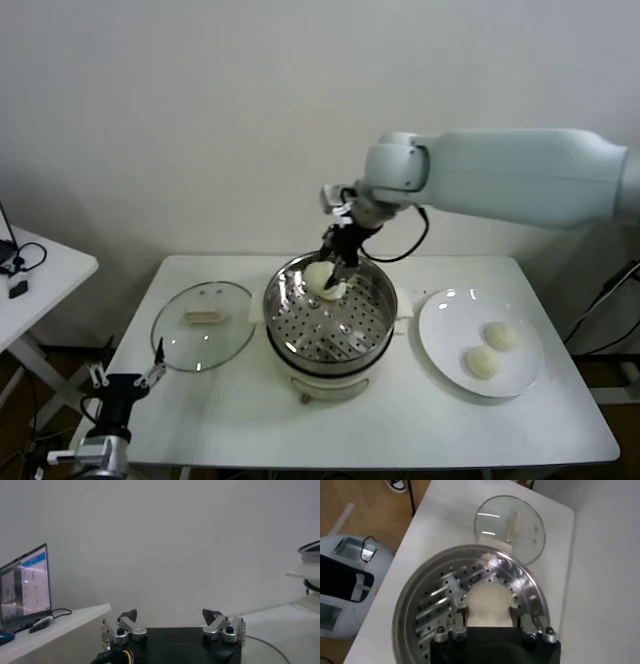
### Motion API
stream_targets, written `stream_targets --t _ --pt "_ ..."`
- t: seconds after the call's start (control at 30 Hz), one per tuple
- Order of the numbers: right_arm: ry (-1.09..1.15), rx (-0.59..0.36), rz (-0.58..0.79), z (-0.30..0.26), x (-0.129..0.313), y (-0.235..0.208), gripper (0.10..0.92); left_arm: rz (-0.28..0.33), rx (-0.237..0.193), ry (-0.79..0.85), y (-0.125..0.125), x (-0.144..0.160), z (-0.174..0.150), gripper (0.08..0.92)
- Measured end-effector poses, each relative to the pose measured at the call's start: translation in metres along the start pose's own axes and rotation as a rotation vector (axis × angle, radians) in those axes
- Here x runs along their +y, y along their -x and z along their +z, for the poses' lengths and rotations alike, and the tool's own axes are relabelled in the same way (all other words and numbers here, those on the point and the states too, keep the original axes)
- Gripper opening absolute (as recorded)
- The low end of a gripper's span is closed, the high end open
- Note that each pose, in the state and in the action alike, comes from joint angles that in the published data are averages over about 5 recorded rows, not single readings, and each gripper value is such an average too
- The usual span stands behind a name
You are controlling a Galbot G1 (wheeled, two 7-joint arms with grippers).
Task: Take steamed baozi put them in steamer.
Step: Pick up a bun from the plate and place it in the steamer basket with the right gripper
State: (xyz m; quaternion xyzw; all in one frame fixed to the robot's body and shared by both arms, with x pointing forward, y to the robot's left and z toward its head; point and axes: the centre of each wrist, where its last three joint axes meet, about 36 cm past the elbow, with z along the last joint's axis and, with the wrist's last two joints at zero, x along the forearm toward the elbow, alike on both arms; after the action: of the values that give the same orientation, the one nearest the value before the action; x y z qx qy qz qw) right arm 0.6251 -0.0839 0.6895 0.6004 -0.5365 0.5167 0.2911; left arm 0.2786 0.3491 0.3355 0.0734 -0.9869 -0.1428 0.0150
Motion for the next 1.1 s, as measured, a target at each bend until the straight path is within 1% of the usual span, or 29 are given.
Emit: stream_targets --t 0.17,0.33,0.7,0.83,1.0,1.1 --pt "-0.014 0.001 -0.025 -0.007 0.001 0.038 0.585 -0.003 0.002 0.000 -0.001 0.000 0.001 0.823" --pt "-0.032 0.012 -0.027 -0.010 0.000 0.066 0.585 -0.005 0.005 0.002 -0.002 0.001 0.003 0.823" --pt "-0.038 0.034 -0.003 -0.008 -0.009 0.100 0.593 0.001 0.003 0.003 -0.001 0.001 0.003 0.823" --pt "-0.035 0.030 0.000 -0.009 -0.011 0.103 0.639 0.001 0.002 0.004 -0.001 0.001 0.003 0.823" --pt "-0.027 0.016 0.000 -0.006 -0.012 0.100 0.768 0.000 -0.001 0.005 -0.001 0.002 0.002 0.823" --pt "-0.023 0.011 -0.005 0.001 -0.011 0.093 0.813 0.000 -0.004 0.004 -0.001 0.002 0.000 0.823"
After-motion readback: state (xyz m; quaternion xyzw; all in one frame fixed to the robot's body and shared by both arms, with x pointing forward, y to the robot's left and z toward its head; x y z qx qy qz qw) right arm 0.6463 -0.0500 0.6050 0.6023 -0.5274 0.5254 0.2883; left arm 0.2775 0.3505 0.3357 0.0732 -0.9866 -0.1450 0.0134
